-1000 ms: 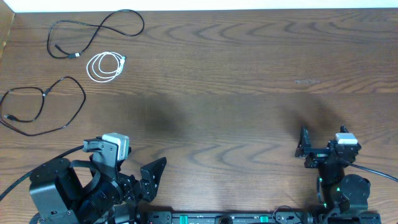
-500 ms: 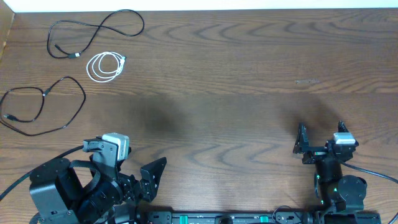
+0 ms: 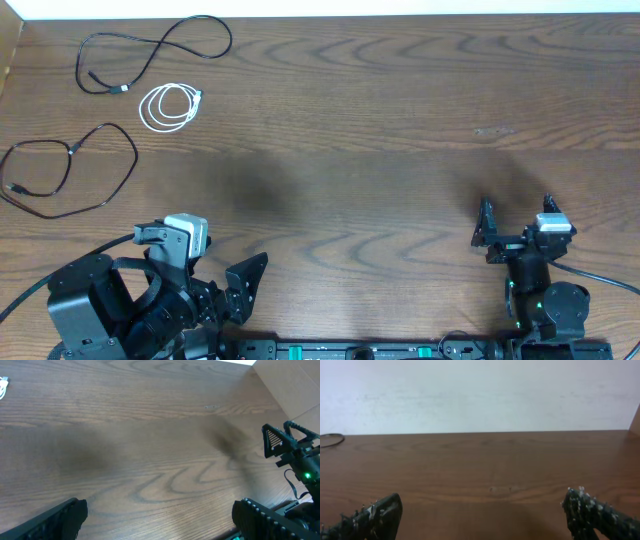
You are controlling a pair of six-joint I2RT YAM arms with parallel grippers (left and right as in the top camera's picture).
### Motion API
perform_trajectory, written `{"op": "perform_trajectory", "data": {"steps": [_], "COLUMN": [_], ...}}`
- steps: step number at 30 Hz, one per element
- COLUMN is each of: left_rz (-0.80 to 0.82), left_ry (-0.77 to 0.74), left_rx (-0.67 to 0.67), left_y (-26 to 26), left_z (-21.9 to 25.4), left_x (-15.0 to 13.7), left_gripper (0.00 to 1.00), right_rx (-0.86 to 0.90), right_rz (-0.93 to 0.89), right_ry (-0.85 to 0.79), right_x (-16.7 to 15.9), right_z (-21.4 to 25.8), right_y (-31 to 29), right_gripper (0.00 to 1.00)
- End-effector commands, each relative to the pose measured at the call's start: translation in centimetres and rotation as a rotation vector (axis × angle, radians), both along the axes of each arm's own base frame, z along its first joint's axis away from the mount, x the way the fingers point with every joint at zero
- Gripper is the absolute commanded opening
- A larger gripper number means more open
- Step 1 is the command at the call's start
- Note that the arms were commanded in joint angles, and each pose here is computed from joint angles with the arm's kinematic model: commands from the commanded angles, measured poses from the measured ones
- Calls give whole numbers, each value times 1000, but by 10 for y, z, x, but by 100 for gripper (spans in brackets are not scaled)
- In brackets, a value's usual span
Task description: Untangle cables
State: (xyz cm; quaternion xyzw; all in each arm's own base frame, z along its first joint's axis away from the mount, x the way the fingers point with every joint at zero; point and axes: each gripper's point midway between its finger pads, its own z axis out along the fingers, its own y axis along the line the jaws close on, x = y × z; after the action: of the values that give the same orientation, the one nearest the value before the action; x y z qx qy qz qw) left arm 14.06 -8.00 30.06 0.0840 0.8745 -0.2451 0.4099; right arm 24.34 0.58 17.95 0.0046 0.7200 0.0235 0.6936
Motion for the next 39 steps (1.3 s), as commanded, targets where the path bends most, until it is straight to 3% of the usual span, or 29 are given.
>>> {"op": "perform_trajectory", "data": {"steps": [1,39], "left_rz": [-2,-2], "left_ry": [-8,-8], "left_rx": [9,9], "left_y": [1,1], "left_z": [1,1], "left_x": [0,0], "left_gripper": [98,98], "right_rx": [-10,-11], "right_rz": [17,19], "right_ry": [-14,42], "right_x": [1,3], "right_z": [-3,-24], "right_y": [3,4], "right_gripper": [99,99]}}
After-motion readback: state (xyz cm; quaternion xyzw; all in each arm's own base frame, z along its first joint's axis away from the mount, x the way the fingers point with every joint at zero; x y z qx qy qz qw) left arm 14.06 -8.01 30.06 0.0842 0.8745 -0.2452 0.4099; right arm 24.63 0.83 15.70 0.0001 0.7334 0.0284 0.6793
